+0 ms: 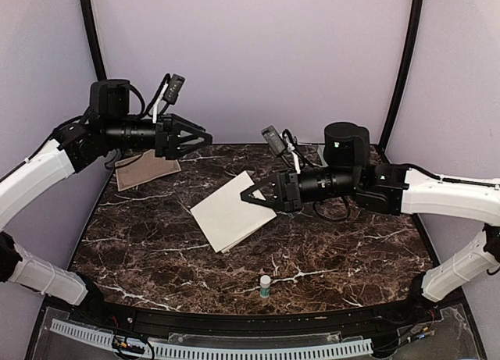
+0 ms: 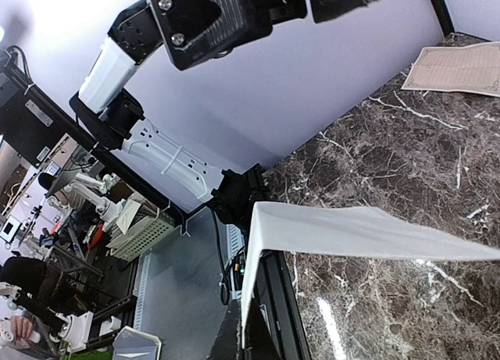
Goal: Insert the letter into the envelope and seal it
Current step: Fold the letter.
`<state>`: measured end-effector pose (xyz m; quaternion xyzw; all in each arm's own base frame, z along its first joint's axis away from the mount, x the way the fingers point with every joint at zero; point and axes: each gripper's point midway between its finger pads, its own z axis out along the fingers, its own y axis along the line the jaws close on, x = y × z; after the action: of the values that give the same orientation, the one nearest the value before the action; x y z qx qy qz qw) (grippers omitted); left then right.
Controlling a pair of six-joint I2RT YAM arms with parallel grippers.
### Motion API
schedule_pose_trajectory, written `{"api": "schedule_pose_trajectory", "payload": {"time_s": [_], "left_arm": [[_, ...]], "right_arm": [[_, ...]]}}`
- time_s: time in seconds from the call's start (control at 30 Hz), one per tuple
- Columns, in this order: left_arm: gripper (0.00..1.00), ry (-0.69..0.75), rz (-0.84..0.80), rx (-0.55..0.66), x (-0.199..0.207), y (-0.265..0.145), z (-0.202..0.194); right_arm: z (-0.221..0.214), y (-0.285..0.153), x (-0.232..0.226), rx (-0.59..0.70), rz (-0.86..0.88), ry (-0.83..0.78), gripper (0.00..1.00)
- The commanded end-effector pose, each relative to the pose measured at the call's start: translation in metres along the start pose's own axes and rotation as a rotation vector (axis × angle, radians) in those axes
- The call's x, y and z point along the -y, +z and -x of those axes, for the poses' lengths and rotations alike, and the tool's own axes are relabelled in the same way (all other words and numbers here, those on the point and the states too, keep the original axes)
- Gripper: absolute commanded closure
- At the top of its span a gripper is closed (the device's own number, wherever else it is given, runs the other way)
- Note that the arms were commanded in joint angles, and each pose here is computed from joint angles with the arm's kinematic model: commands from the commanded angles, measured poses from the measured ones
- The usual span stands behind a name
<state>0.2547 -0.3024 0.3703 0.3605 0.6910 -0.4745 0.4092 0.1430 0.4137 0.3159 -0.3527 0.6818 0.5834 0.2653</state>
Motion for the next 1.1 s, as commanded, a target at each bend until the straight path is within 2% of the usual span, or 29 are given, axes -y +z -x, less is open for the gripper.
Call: {"api": "schedule_pose_trajectory", "payload": {"time_s": [0.0, 0.27, 0.4, 0.57, 0.83, 1.07], "left_arm": [[0.19, 0.076, 0.149, 0.009, -0.003, -0.023, 0.017], [0.33, 0.034, -0.017, -0.164, 0.051, 0.013, -0.038], [0.41, 0.003, -0.066, -0.219, 0.063, 0.025, -0.06], [0.49, -0.01, -0.078, -0.23, 0.064, 0.027, -0.067], [0.58, -0.009, -0.052, -0.242, 0.058, 0.028, -0.072], [0.75, -0.02, -0.085, -0.25, 0.062, 0.03, -0.076]], "right_arm": [[0.011, -0.006, -0.006, 0.058, -0.01, -0.04, 1.0], [0.015, -0.006, -0.005, 0.073, -0.023, -0.049, 1.0], [0.015, -0.004, -0.005, 0.07, -0.016, -0.048, 1.0], [0.016, -0.002, -0.006, 0.067, -0.008, -0.048, 1.0], [0.019, 0.001, -0.01, 0.061, 0.016, -0.049, 1.0], [0.02, 0.004, -0.01, 0.051, 0.017, -0.05, 1.0]]}}
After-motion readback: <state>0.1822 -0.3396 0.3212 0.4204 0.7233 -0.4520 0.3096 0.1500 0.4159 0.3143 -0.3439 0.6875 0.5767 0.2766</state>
